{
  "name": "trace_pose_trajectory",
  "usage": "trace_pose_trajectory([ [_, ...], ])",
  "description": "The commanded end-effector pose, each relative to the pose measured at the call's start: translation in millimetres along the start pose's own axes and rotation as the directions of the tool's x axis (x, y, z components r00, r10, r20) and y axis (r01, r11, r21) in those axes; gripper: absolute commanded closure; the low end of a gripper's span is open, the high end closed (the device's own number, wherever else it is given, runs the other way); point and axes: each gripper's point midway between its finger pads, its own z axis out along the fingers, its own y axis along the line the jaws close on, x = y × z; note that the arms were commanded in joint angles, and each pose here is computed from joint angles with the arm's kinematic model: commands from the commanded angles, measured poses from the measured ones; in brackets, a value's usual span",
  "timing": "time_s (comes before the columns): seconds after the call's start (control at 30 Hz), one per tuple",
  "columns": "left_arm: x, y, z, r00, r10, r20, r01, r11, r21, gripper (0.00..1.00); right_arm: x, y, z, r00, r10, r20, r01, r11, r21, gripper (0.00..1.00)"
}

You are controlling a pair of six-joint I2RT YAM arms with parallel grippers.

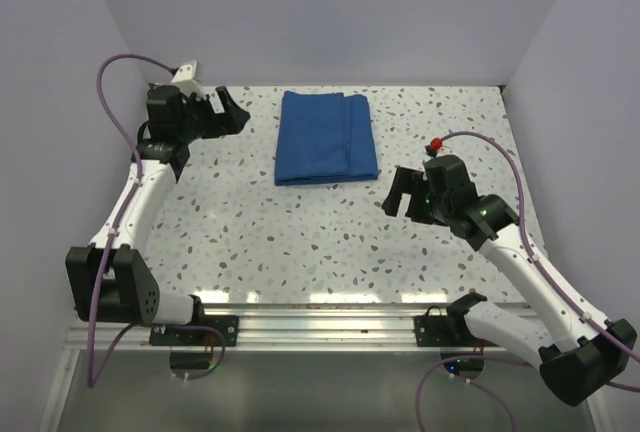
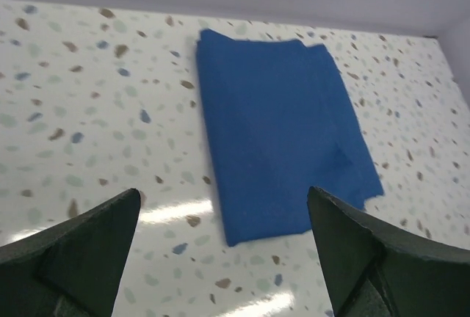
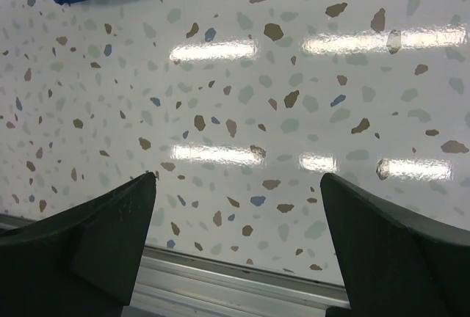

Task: Open and lay out the surgical kit
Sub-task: Open the surgical kit at the center of the board.

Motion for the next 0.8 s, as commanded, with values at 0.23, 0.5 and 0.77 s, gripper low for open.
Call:
trace_pose_trajectory([
  [0.23,101,-153,61,0.967,0.092,-0.236,-0.054,0.985,0.163,0.03,1,-25,-26,0.996,-0.009,0.084,0.005,0.998,0.059,0.02],
  [0.5,143,-193,125,0.888,0.3,-0.349,-0.343,0.937,-0.067,0.37,4,-43,-40,0.995,-0.043,0.092,0.031,0.991,0.128,0.01],
  [0.77,193,-206,149,0.841,0.334,-0.425,-0.417,0.902,-0.114,0.44,-1,-53,-54,0.991,-0.077,0.113,0.058,0.984,0.168,0.02],
])
